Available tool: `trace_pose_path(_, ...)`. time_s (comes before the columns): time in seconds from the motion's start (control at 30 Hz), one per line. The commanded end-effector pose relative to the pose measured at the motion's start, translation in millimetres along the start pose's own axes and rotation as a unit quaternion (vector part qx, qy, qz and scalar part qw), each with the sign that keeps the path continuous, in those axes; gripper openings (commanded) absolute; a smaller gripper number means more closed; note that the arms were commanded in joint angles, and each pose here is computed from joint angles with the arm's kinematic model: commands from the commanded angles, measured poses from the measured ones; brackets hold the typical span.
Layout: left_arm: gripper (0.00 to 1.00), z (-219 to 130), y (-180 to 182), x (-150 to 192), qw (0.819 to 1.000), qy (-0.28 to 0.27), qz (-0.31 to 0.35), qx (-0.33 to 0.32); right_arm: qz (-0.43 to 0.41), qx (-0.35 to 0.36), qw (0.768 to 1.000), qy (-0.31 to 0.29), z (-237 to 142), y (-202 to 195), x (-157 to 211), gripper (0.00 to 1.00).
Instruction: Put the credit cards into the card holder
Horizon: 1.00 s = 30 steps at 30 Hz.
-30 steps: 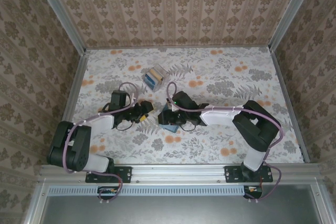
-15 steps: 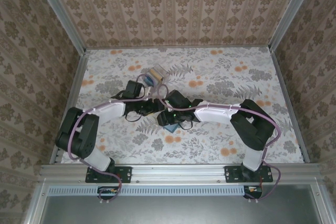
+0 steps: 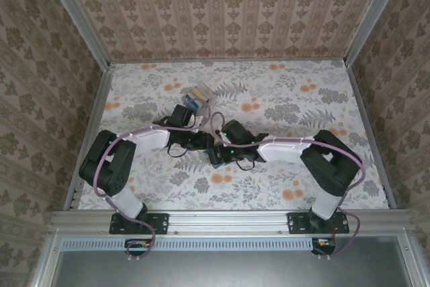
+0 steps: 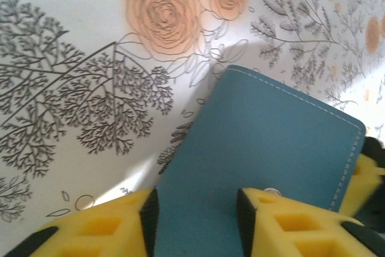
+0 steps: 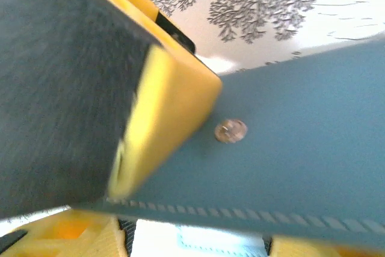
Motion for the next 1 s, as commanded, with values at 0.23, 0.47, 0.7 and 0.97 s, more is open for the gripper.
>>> trace_pose_path(0.23, 0.37, 1, 12, 2, 0.999, -0.011, -0.03, 0.008, 0.057, -0.061, 0.991, -0.101, -24, -6, -38, 0.57)
trace_pose_path(0.47, 0.64, -18, 5, -3, 0.996, -0.056, -0.036, 0.052, 0.101, -0.108, 0.982, -0.116, -22, 5, -61, 0.55)
trace_pose_path(0.7, 0.68, -43, -4, -11, 0.99, -0.111, -0.003, 0.084, 0.147, -0.138, 0.974, -0.103, -8, 8, -75, 0.49)
trace_pose_path(0.97, 0.66, -29, -13, 0, 0.993, -0.07, 0.065, 0.064, 0.186, -0.142, 0.968, -0.092, 3, 8, -88, 0.43)
Point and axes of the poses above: each hand's point on the last joint's axis, 136 mm out from that joint toward the fingers, its own z axis out along the fingers, its own y axis along the line the jaws close on, x = y × z, the point moved 3 cm from there along -z, back along the fingers, and after that the axes turned 10 degrees about z, right-handed, at the moved point
